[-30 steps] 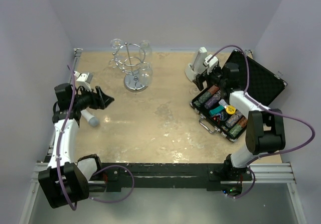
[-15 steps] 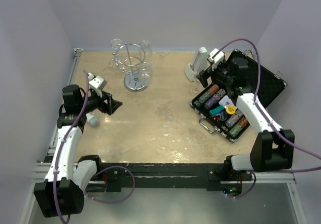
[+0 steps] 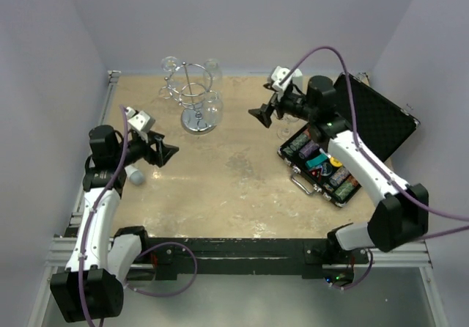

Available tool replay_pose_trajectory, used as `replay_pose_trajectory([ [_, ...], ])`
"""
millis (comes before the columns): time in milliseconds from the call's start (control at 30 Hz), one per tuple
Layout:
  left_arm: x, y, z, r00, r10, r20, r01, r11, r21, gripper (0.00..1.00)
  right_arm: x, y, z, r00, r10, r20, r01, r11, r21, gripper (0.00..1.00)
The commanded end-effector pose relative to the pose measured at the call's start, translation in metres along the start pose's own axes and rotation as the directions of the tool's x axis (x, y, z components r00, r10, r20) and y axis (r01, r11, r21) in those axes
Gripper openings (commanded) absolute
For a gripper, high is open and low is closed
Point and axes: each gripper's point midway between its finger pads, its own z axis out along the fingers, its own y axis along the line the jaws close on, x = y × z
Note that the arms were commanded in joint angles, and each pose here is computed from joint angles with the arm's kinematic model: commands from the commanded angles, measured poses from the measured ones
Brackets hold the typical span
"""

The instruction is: Take the wine glass off the wine glass rack

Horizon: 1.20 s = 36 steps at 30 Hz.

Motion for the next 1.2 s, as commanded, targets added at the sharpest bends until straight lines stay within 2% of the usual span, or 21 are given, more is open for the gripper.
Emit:
replay_pose_trajectory([
  [0, -0.040, -0.007, -0.008, 0.995, 0.041, 0.087, -0.041, 0.999, -0.004, 0.74, -0.011, 0.011, 0.039, 0.998, 0.026, 0.056, -0.022, 0.997, -0.073, 0.98],
  [167, -0.041, 0.005, -0.017, 0.997, 0.027, 0.068, -0.019, 0.993, -0.116, 0.78, 0.004, 0.033, 0.077, 0.998, 0.039, 0.051, -0.030, 0.985, -0.167, 0.98],
  [400, -0.023, 0.027, -0.025, 0.999, 0.004, 0.034, 0.005, 0.966, -0.258, 0.84, 0.024, 0.068, 0.109, 0.997, 0.067, 0.029, -0.058, 0.967, -0.249, 0.98],
  [433, -0.020, 0.028, -0.026, 1.000, -0.001, 0.031, 0.010, 0.963, -0.269, 0.97, 0.025, 0.071, 0.114, 0.997, 0.070, 0.031, -0.060, 0.966, -0.251, 0.98],
  [467, -0.018, 0.030, -0.028, 1.000, -0.007, 0.027, 0.014, 0.960, -0.280, 1.00, 0.027, 0.073, 0.118, 0.997, 0.075, 0.029, -0.065, 0.966, -0.250, 0.98],
  [833, -0.013, 0.037, -0.027, 0.998, -0.047, 0.031, 0.054, 0.958, -0.282, 1.00, 0.044, 0.068, 0.156, 0.993, 0.114, 0.031, -0.104, 0.970, -0.219, 0.98],
  [1167, -0.013, 0.045, -0.022, 0.998, -0.059, 0.024, 0.064, 0.957, -0.282, 1.00, 0.059, 0.065, 0.172, 0.988, 0.151, 0.024, -0.143, 0.969, -0.202, 0.97],
])
